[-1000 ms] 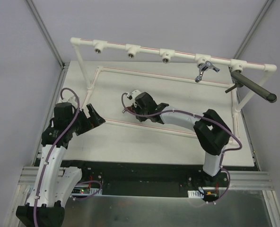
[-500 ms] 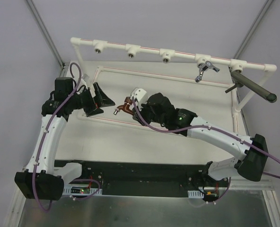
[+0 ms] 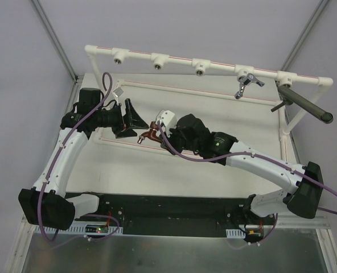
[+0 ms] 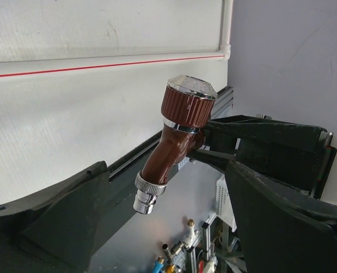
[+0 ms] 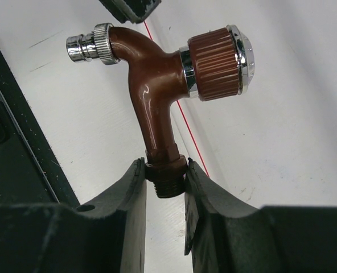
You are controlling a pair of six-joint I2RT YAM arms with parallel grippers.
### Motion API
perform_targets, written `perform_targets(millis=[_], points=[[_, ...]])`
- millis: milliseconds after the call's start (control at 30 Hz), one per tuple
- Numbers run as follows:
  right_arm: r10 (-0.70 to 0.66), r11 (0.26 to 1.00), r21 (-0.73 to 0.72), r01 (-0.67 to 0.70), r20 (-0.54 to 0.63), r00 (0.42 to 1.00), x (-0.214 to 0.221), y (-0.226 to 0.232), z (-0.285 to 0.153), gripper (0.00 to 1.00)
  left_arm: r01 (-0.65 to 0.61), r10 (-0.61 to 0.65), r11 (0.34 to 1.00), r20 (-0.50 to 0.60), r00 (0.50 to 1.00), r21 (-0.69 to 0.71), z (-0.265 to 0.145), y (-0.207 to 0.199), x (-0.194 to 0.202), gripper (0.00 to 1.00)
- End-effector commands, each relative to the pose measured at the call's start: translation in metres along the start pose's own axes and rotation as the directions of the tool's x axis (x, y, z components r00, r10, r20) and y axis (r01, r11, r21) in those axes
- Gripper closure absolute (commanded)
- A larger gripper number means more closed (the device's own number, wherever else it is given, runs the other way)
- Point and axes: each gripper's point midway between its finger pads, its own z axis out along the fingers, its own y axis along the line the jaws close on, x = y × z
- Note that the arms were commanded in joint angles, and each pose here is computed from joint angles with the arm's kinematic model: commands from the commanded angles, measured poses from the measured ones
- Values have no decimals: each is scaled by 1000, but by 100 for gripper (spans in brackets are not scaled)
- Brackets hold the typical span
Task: Install the water faucets
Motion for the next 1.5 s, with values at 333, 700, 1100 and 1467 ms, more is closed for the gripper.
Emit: perform_targets(millis=[333, 700, 1100, 1467], points=[[-2, 1000, 2, 2, 249, 969, -71, -2, -28, 100, 22, -11, 988, -74, 997, 154, 20, -30, 7, 45], [15, 1000, -2, -15, 284, 959, -77, -1, -30, 100, 25, -9, 973, -70, 998, 228, 14, -46, 13, 65], [62, 998, -17, -60, 130, 990, -62, -8, -45, 36, 31, -58, 990, 199, 978, 135, -1, -41, -11, 100], [178, 941, 280, -188, 62, 982, -75, -111, -122, 8, 107, -188, 979, 558, 808, 174, -46, -32, -63, 100]])
